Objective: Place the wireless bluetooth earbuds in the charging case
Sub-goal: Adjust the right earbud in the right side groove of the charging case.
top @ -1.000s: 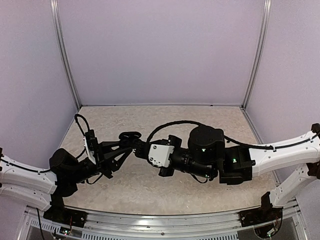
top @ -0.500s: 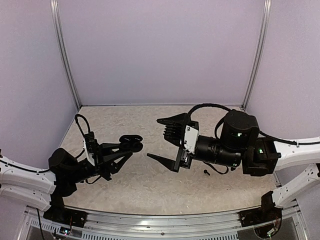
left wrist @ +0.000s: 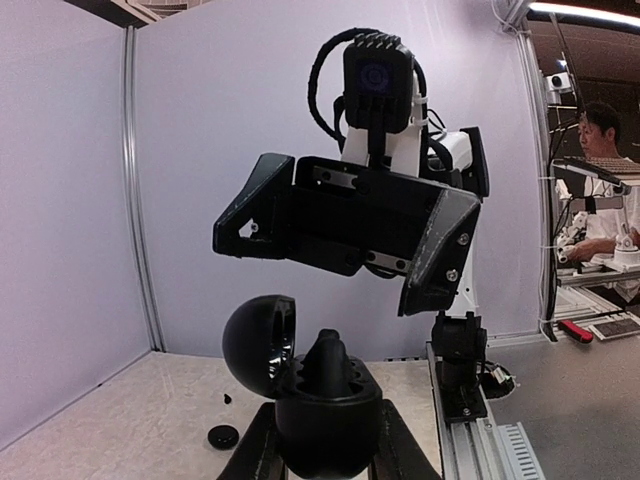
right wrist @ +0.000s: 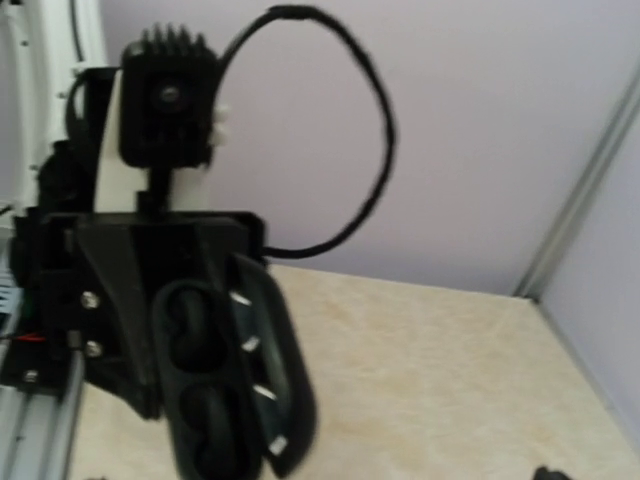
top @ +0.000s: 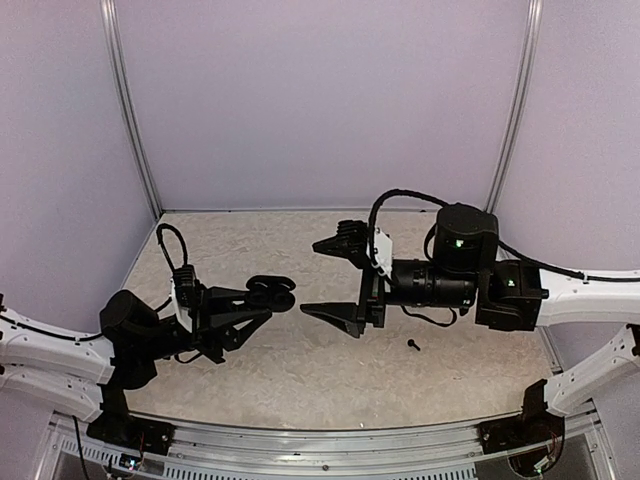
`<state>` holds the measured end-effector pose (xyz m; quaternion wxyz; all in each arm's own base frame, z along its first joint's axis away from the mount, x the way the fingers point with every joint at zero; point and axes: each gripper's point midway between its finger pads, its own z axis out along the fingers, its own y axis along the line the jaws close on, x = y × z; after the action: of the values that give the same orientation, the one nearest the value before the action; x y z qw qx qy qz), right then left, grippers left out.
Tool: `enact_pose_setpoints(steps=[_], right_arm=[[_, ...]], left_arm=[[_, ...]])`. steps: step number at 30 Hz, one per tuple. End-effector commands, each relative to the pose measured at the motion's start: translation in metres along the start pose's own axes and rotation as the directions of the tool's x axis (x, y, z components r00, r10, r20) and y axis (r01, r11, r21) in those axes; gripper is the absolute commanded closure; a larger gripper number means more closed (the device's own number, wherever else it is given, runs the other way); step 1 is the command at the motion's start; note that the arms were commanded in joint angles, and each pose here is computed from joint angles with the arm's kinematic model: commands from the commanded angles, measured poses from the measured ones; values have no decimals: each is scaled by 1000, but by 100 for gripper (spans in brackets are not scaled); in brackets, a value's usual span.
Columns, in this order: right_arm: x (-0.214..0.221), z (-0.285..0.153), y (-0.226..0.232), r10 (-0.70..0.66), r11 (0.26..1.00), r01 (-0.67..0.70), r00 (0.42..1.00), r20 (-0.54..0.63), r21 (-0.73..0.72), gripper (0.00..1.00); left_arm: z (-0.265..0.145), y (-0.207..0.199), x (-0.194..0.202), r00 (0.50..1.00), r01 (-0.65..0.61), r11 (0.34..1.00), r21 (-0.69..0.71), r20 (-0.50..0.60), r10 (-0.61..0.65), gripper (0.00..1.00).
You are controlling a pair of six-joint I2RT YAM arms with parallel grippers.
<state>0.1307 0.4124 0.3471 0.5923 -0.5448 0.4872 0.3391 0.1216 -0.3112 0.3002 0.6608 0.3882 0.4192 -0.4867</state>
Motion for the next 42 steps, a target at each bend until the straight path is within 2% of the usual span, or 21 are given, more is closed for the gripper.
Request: enact_pose_setpoints(steps=[1,10,24,34,42], right_arm=[[-21,5,0,69,997,-66,995,74,-43,9],[-26,15,-15,87,996,-89,991,99,21,9],[8,33,-26,85,991,-82,996,-29,104,9],[32,40,-7,79,997,-78,991,-106,16,16],[12,32,-11,69,998,-68,996,-50,18,16]], left_arm=[[8,-2,-8,999,-38,999,32,18,37,100],[9,-2,-3,999,-47,998,30,6,47,100],[8,-4,-3,999,-53,998,32,10,53,100],[7,-1,0,998,-57,998,19,2,57,100],[8,-2,3,998,-57,998,23,-8,57,100]])
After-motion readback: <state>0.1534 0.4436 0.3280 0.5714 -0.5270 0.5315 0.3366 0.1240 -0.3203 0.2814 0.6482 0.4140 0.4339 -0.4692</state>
